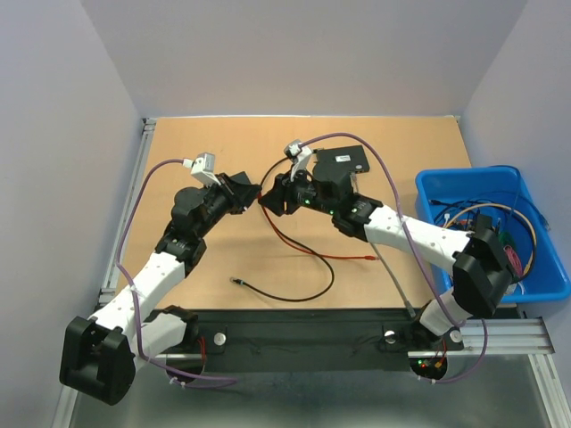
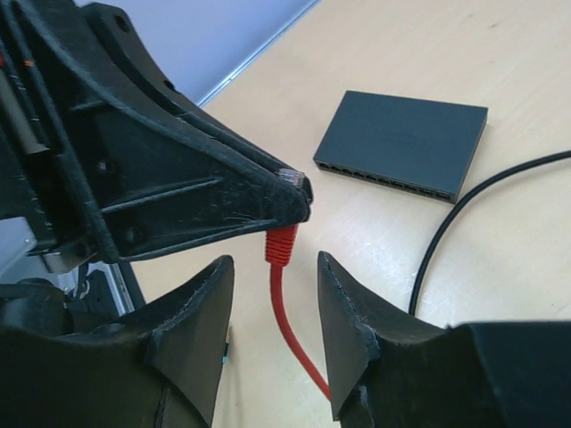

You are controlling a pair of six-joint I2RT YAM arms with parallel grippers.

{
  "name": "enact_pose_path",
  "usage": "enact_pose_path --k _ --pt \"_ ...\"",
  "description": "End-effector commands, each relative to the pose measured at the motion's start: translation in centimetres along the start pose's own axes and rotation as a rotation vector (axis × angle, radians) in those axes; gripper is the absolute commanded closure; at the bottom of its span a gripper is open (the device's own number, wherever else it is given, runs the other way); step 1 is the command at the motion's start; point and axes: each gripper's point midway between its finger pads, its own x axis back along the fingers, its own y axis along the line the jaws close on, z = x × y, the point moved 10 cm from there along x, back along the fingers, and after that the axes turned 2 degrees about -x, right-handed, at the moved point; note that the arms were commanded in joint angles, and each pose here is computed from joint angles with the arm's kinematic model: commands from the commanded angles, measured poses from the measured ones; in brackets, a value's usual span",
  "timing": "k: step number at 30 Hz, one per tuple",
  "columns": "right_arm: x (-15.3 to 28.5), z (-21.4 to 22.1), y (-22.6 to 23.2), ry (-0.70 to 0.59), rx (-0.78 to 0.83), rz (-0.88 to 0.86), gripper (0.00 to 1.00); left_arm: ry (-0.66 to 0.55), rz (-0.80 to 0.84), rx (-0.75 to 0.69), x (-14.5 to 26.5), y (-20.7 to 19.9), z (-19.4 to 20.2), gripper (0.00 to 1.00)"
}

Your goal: Insert the plug into the switch port

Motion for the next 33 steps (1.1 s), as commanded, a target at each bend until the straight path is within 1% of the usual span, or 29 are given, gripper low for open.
enact_pose_path --k 1,9,21,23,27,28,30,31,33 --pt "-0.6 -1.5 0.7 -0.04 0.033 0.011 0.53 -0.075 0.053 -0.037 -0.1 -1.5 -1.8 1.0" --pt "-1.1 -1.6 0.7 -0.047 0.028 0.04 0.58 -0.077 0.06 -0.036 0.0 -1.5 -1.7 1.0" --pt "-2.5 -1.4 1.1 -0.03 0.023 0.032 0.6 -0.083 0.067 -0.027 0.1 -1.4 -1.4 1.0" --pt "-2.6 -1.4 1.0 -0.034 0.022 0.045 0.62 -0.089 0.068 -0.028 0.2 -1.5 -1.5 1.0" --pt "-2.4 -1.5 1.0 -0.046 0.021 0.07 0.71 -0.087 0.067 -0.029 0.2 -1.5 -1.5 1.0" --pt "-2.4 -1.6 1.0 -0.051 0.021 0.079 0.71 -0.087 0.066 -0.029 0.2 -1.5 -1.4 1.0" --pt "-2.3 -1.7 0.9 -0.056 0.019 0.084 0.7 -0.087 0.06 -0.028 0.2 -1.3 -1.4 1.0" --pt "-2.2 -1.8 1.0 -0.059 0.02 0.083 0.67 -0.083 0.057 -0.025 0.2 -1.2 -1.2 1.0" --pt "-2.2 -1.9 1.1 -0.063 0.019 0.085 0.58 -0.083 0.055 -0.026 0.2 -1.2 -1.2 1.0"
